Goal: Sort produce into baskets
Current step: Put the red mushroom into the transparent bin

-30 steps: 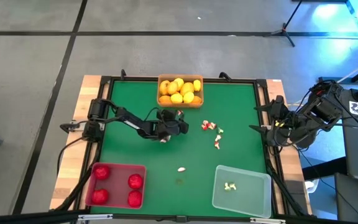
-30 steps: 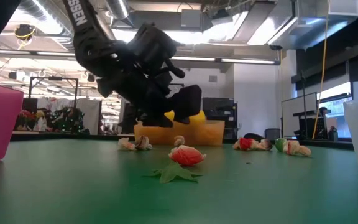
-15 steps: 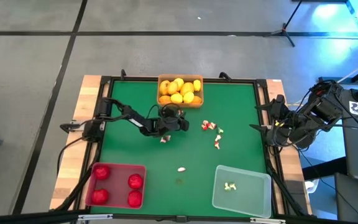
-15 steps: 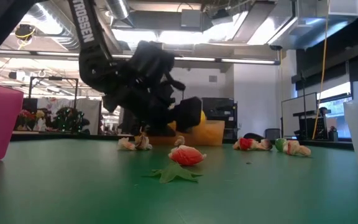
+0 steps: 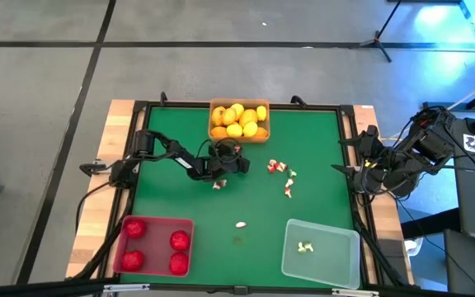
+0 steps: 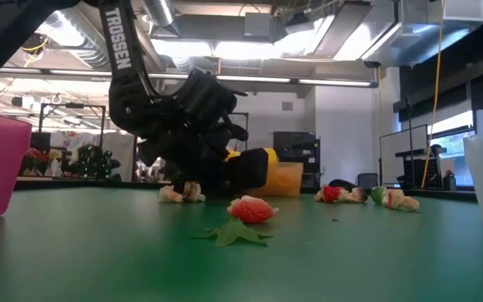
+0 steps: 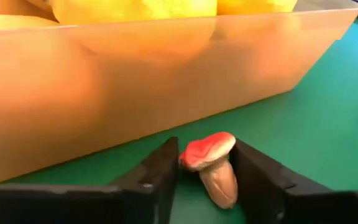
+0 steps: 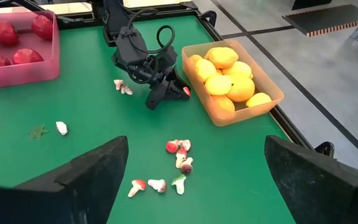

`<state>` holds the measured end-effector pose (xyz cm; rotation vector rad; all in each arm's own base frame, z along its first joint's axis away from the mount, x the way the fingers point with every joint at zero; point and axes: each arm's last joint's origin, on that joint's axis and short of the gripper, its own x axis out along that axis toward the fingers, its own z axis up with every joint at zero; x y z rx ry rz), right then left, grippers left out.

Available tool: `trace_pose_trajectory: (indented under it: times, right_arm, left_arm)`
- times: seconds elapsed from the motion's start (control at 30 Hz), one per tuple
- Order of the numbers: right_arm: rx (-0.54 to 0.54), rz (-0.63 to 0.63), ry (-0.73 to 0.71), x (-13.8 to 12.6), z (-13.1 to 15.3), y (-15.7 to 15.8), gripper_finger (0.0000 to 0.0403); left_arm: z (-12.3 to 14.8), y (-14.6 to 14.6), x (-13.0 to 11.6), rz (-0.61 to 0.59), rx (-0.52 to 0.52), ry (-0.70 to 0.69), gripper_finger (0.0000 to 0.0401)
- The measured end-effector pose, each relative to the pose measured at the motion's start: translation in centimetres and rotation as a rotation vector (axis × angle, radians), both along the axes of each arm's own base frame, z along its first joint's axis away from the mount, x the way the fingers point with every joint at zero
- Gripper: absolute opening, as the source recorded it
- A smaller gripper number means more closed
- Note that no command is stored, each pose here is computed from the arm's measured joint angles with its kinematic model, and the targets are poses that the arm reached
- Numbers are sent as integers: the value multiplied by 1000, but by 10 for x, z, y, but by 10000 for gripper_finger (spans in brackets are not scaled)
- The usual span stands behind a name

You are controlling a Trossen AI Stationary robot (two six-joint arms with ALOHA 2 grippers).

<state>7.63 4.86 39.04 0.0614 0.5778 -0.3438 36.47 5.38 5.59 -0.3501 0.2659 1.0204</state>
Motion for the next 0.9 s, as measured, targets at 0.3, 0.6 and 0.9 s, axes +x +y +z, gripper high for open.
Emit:
trace_pose_trajectory:
  times: [0.3,0.6,0.9]
  right_arm:
    - [6,-3,-2,0,0,0,374]
    - [5,-6,-6,0,0,0,374]
    - [-22,-31,-37,0,1,-1,374]
  left_arm:
    - [5,-9,3,-60,-21,-29,59]
    - [49,-43,13,-231,-37,-212,59]
    - [129,-101,28,-567,6,-572,60]
